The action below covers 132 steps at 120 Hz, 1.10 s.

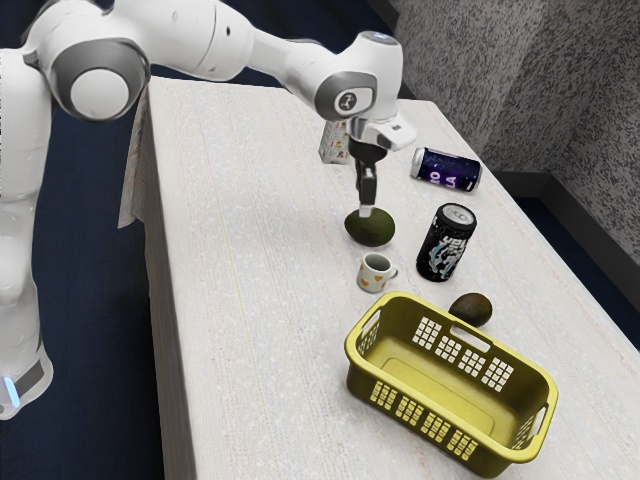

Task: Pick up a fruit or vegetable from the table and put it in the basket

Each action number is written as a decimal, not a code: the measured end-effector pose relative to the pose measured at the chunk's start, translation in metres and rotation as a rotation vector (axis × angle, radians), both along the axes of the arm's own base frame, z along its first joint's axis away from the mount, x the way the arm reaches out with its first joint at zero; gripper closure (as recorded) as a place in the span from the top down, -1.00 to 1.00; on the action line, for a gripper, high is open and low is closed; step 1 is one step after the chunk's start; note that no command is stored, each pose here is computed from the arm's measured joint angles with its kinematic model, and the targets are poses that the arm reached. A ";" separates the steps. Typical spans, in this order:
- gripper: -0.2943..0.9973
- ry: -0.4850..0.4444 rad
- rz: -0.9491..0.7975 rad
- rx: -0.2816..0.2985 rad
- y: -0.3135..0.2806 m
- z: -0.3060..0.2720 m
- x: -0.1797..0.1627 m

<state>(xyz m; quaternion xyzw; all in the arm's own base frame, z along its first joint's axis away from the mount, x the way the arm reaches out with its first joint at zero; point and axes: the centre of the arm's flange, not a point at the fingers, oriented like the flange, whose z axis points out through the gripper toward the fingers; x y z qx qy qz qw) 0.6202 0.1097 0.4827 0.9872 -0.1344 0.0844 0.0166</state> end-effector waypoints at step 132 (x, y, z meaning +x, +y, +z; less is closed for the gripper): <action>0.54 -0.083 -0.163 0.000 0.011 -0.049 0.039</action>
